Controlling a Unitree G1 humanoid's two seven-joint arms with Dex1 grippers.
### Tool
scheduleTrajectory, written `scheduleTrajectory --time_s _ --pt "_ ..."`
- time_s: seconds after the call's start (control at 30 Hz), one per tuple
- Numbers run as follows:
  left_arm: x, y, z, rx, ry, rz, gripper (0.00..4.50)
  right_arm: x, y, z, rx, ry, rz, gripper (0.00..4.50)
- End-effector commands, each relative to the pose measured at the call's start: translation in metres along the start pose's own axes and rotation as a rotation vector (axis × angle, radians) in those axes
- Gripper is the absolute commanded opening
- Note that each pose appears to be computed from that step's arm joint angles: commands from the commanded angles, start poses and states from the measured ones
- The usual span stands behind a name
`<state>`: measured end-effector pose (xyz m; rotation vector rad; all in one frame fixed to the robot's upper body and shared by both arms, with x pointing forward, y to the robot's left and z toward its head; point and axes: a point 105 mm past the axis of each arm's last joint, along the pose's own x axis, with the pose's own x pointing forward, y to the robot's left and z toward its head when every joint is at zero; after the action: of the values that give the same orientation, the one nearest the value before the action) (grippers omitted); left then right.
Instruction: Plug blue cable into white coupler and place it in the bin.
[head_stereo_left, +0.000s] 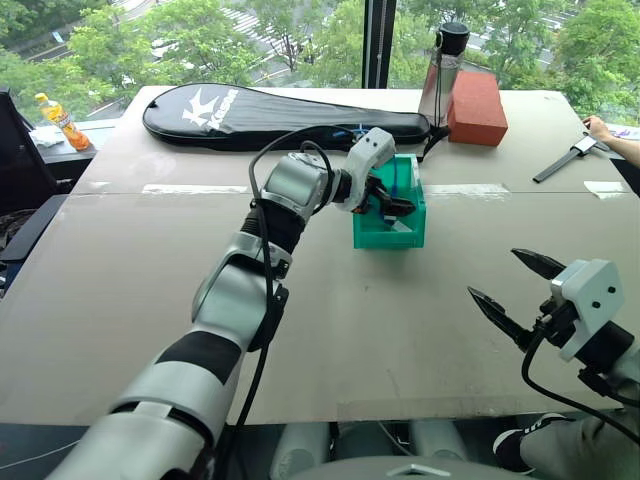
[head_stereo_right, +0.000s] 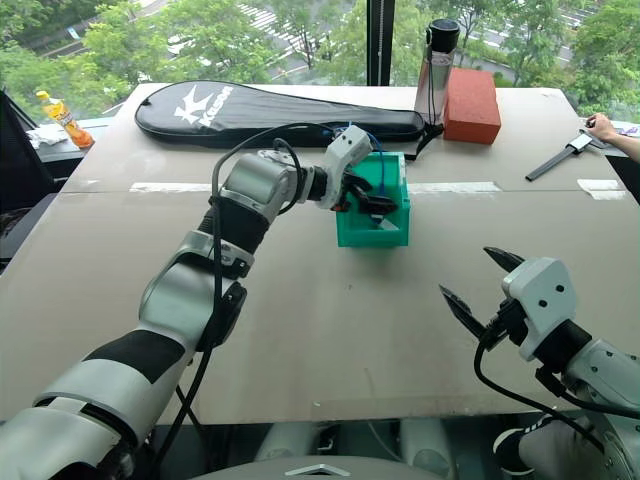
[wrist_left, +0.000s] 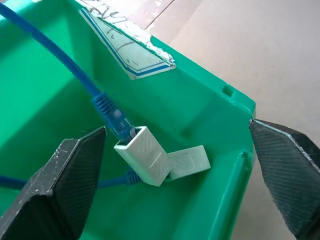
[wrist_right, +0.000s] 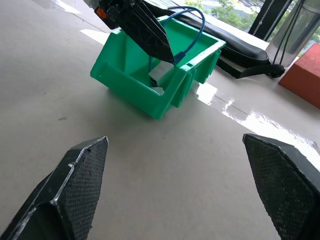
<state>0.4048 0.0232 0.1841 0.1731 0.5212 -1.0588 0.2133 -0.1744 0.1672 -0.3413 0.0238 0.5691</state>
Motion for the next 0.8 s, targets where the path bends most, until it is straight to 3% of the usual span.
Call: scheduleTrajectory --time_s 0.03,0.13,0.2,0.27,0.37,0.43,0.6,0.8 --pt "-0.031 -0.009 0.017 0.010 -0.056 -0.045 4.39 -0.001 -0.003 0.004 -0.024 -0.024 -0.005 4.27" --pt "-0.055 -0.017 0.013 0.037 -0.116 -0.068 4.39 0.000 -0.005 0.000 -0.016 -0.025 0.003 4.27" --pt "-0.083 -0.023 0.014 0.146 -0.327 -0.034 4.39 0.004 -0.007 -0.006 -0.008 -0.023 0.016 4.27" --pt "-0.099 -0.027 0.008 0.248 -0.441 0.037 4.39 0.005 -0.008 -0.008 -0.009 -0.022 0.028 4.27" --pt "-0.111 -0.035 -0.016 0.335 -0.467 0.068 4.39 0.007 -0.010 -0.011 -0.007 -0.023 0.044 4.27" --pt "-0.120 -0.026 -0.038 0.239 -0.494 0.133 4.39 0.009 -0.012 -0.015 -0.007 -0.014 0.063 4.27" --pt "-0.140 -0.025 -0.091 0.204 -0.487 0.206 4.39 0.010 -0.018 -0.021 -0.006 -0.001 0.078 4.27" --pt "-0.162 -0.026 -0.160 0.150 -0.330 0.265 4.39 -0.001 -0.025 -0.040 -0.011 0.072 0.069 4.27"
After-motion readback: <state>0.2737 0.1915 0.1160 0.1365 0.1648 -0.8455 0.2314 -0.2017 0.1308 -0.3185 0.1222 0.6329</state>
